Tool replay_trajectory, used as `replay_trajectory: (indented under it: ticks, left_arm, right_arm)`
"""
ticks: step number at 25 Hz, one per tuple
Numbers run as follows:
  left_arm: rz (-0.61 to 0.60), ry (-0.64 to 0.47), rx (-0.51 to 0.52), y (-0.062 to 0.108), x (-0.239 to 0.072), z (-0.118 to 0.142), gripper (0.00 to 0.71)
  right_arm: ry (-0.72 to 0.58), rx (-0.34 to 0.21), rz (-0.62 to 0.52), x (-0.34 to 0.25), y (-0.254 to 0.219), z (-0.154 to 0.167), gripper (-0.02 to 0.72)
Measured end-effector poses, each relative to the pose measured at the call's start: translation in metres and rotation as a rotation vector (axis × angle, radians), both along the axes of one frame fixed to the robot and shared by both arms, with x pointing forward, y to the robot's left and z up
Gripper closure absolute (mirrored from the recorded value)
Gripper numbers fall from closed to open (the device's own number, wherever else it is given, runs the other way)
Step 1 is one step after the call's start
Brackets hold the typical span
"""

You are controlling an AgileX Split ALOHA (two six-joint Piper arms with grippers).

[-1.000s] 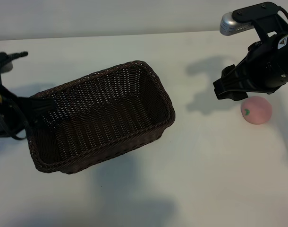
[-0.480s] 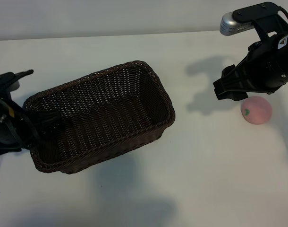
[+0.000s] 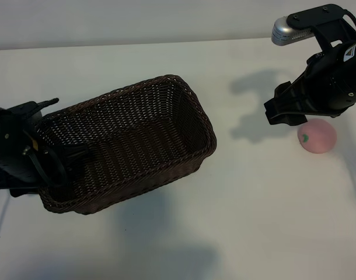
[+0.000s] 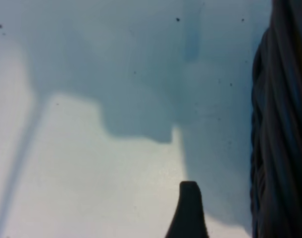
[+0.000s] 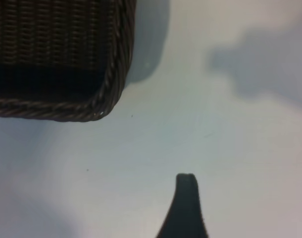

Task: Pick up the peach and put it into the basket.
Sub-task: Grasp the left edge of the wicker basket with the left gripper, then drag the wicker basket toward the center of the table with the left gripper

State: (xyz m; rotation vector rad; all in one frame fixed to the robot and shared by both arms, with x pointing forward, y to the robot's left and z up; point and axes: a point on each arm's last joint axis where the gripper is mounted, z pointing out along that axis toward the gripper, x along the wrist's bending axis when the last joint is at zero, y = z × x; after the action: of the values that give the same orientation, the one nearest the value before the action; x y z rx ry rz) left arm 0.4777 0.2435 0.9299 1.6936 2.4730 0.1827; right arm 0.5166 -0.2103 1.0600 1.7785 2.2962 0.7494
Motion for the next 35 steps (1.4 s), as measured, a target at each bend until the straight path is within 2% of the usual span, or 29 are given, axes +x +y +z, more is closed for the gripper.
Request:
replay_trajectory:
  ticks: [3, 5, 7, 11, 12, 22, 28, 35]
  left_arm:
    - [-0.004, -0.007, -0.003, 0.0, 0.001, 0.0, 0.121]
    - [-0.006, -0.008, -0.004, 0.0, 0.0, 0.0, 0.152]
    - [-0.005, -0.004, -0.004, 0.0, -0.001, -0.002, 0.213]
    - [0.0, 0.018, -0.001, 0.002, -0.008, -0.008, 0.417]
    - [0.004, 0.013, -0.005, 0.001, -0.007, -0.008, 0.449]
    - [0.008, -0.002, -0.016, 0.001, -0.007, -0.007, 0.451]
    - [0.003, -0.1, -0.083, -0.002, -0.007, 0.011, 0.547]
    - [0.02, -0.21, -0.149, -0.004, -0.011, 0.033, 0.55]
  right_arm:
    - [0.0, 0.0, 0.0, 0.0, 0.0, 0.0, 0.124]
    - [0.0, 0.0, 0.0, 0.0, 0.0, 0.0, 0.124]
    - [0.0, 0.0, 0.0, 0.0, 0.0, 0.0, 0.124]
    - [0.008, -0.002, 0.002, -0.001, 0.0, 0.0, 0.124]
    - [0.009, -0.003, 0.003, -0.001, 0.0, 0.0, 0.124]
    - [0.03, -0.006, 0.008, -0.003, 0.0, -0.001, 0.124]
    - [0.03, -0.006, 0.008, -0.003, 0.0, -0.001, 0.124]
    - [0.03, -0.006, 0.008, -0.003, 0.0, -0.001, 0.124]
